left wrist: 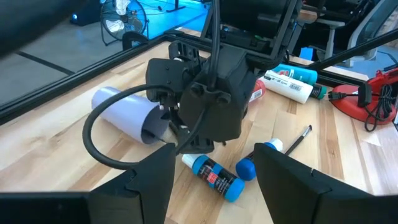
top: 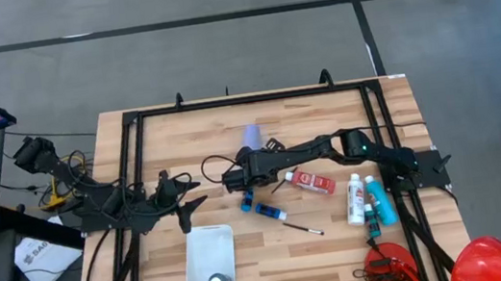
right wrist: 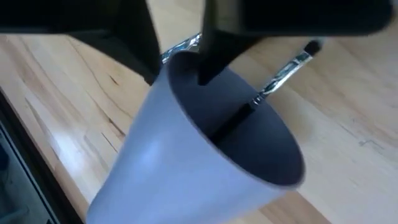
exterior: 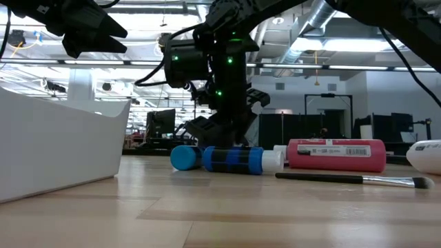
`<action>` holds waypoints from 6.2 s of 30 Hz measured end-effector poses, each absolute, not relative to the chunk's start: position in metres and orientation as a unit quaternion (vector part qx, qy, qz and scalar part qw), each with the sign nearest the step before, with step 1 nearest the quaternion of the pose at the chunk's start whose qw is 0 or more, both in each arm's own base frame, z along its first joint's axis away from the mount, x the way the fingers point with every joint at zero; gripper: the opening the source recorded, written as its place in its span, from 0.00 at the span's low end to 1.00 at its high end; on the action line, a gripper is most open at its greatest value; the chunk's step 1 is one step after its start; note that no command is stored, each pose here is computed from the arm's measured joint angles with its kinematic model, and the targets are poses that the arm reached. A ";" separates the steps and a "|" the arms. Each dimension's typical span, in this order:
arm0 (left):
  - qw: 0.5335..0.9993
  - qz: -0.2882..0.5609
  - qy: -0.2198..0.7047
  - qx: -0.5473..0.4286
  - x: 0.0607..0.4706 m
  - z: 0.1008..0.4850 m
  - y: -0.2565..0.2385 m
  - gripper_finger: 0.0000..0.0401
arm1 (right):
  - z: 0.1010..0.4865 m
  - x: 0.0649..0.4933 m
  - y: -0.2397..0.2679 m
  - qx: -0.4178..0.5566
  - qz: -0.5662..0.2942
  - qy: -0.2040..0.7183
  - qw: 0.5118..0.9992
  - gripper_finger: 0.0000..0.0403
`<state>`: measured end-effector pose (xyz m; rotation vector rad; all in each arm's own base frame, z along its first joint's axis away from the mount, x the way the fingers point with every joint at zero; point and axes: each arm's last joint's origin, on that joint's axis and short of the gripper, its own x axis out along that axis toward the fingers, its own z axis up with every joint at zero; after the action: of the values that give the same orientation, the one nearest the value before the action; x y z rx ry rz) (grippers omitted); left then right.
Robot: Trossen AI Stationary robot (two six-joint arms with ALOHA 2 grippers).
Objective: Pick & Place Paint Supplies
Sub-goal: Adjust the violet cup on the table
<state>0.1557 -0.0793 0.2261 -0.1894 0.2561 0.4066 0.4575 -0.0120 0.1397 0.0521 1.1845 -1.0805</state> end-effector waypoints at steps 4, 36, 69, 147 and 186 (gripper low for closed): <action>0.967 0.201 0.127 -0.094 0.156 0.226 -0.079 0.52 | 0.142 0.457 -0.013 0.016 -0.482 0.532 0.696 0.03; 0.967 0.201 0.127 -0.094 0.156 0.226 -0.079 0.52 | 0.287 0.433 -0.051 0.163 -0.354 0.601 0.697 0.00; 0.967 0.201 0.124 -0.099 0.156 0.226 -0.079 0.52 | 0.337 0.389 -0.134 0.564 -0.184 0.551 0.587 0.00; 0.967 0.190 0.137 -0.097 0.157 0.219 -0.081 0.52 | 0.231 0.331 -0.211 0.732 -0.255 0.562 0.290 0.00; 0.968 0.189 0.134 -0.101 0.158 0.219 -0.081 0.52 | 0.217 0.312 -0.229 0.726 -0.287 0.559 0.279 0.00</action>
<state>0.1577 -0.0813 0.2194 -0.2045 0.2699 0.3814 0.3116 -0.2291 0.2174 1.9472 1.4999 -0.7708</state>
